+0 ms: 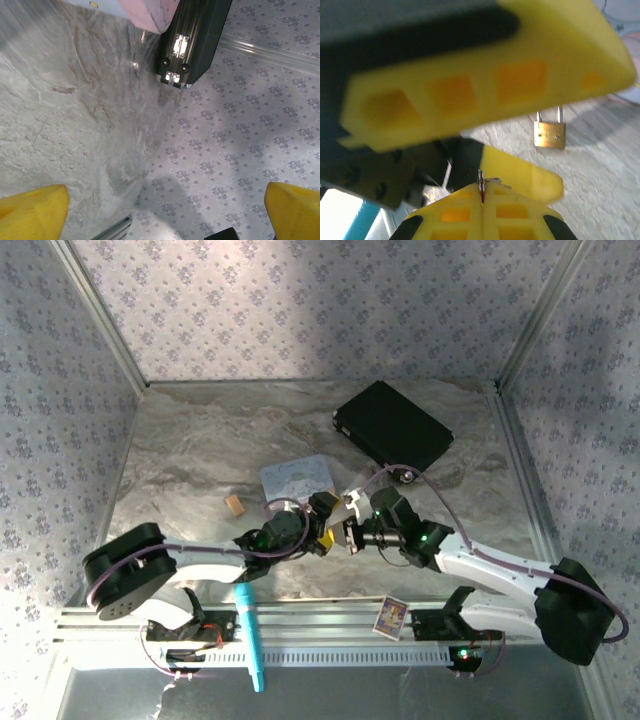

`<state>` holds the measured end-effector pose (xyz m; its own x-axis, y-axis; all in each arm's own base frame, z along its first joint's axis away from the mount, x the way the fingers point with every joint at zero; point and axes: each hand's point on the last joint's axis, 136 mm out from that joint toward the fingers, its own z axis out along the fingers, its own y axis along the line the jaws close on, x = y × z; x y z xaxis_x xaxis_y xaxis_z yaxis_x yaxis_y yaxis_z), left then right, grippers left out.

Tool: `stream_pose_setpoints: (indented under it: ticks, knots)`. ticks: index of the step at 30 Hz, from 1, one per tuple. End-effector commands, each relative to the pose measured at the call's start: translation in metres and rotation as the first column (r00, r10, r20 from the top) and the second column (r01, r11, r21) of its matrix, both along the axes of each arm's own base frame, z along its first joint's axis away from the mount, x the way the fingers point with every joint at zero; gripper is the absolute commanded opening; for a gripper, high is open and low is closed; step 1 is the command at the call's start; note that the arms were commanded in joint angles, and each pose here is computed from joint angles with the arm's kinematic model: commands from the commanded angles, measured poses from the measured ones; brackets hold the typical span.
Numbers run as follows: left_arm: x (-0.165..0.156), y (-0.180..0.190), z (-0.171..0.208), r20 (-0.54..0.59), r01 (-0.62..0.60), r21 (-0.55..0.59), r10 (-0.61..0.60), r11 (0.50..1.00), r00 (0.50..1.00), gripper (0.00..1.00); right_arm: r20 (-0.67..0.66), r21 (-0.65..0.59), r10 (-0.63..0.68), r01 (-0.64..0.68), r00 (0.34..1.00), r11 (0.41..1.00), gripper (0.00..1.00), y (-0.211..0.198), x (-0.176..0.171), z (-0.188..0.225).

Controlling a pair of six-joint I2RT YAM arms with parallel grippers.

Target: Unlock the padlock with the key

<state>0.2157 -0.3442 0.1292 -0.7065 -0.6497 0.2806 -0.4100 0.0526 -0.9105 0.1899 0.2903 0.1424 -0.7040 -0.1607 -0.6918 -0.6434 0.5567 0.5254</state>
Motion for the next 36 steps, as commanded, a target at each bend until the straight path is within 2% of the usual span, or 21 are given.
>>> stream_pose_setpoints:
  ticks: [1,4,8,15,30,36]
  knots:
    - [0.000,-0.014,0.028,0.007,0.000,-0.135,0.001,0.991,1.000,1.00,0.050,0.073,-0.023,0.019,0.998,0.997,0.00,0.014,0.012,0.028]
    - [0.002,-0.010,0.030,0.009,-0.019,-0.159,0.021,0.987,1.000,0.97,0.048,0.054,-0.012,0.010,0.999,0.998,0.00,0.020,0.011,0.023]
    - [0.001,-0.001,0.019,-0.016,-0.045,-0.130,0.043,0.991,0.999,0.75,0.036,0.047,-0.016,0.014,0.999,0.999,0.00,0.018,0.009,0.018]
    - [0.001,0.019,0.014,0.001,-0.087,-0.039,0.087,0.995,0.996,0.66,0.034,0.029,-0.038,0.037,0.999,0.999,0.00,0.004,0.009,0.017]
    - [0.004,0.042,0.020,0.042,-0.123,-0.007,0.123,0.992,0.992,0.21,0.015,0.035,-0.021,0.020,1.000,0.999,0.00,0.001,0.006,0.014]
    - [0.003,0.055,0.026,0.066,-0.144,0.048,0.141,0.988,0.988,0.10,0.018,0.033,-0.022,0.021,1.000,0.999,0.00,0.000,0.005,0.014]
